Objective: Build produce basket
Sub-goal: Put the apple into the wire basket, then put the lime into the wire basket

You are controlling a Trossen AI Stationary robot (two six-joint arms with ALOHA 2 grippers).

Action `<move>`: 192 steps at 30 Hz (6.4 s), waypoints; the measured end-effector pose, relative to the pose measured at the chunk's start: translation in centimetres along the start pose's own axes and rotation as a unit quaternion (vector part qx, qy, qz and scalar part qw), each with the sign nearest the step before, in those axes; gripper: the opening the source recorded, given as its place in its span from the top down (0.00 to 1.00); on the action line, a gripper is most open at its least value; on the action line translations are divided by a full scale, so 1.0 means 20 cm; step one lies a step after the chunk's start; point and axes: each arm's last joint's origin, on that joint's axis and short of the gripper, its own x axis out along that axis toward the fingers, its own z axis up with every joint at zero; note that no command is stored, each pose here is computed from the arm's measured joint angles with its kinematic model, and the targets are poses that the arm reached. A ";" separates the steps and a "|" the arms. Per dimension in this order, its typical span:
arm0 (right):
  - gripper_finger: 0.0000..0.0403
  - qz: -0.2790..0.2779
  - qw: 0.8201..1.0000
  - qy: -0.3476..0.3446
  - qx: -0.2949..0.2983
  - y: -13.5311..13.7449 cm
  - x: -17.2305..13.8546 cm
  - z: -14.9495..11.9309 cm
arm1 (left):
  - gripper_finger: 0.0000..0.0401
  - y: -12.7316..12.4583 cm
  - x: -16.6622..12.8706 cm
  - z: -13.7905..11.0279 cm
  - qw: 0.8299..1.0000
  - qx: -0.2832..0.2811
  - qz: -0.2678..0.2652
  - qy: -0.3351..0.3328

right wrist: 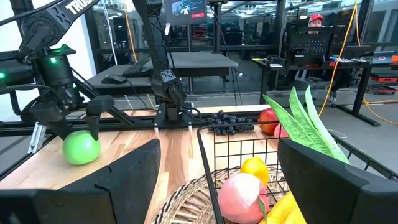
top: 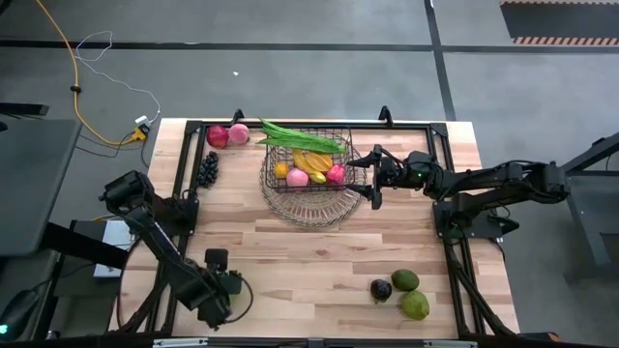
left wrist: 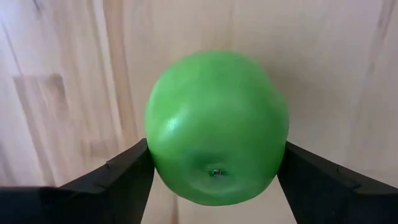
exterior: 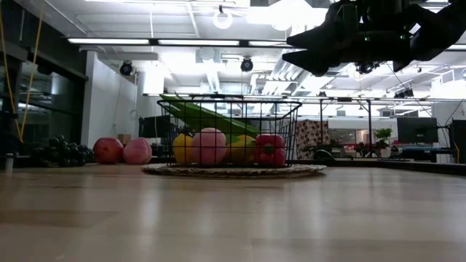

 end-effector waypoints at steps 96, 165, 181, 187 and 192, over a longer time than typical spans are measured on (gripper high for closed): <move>0.22 0.000 1.000 0.007 0.013 0.00 0.00 -0.01 | 0.14 1.30 0.16 0.38 0.783 -0.333 0.258 -0.458; 0.22 0.029 0.939 0.312 0.144 0.23 0.08 0.13 | 0.08 1.10 -0.09 -0.07 0.702 -0.083 0.043 -0.706; 0.22 -0.105 0.736 0.580 0.333 0.81 -0.27 0.18 | 0.08 1.10 -0.09 -0.07 0.701 -0.092 0.038 -0.706; 0.22 -0.134 0.688 0.633 0.327 0.92 -0.30 0.10 | 0.08 1.10 -0.09 -0.07 0.701 -0.091 0.045 -0.706; 0.22 -0.137 0.670 0.660 0.310 0.99 -0.28 0.02 | 0.08 1.10 -0.09 -0.08 0.701 -0.096 0.056 -0.704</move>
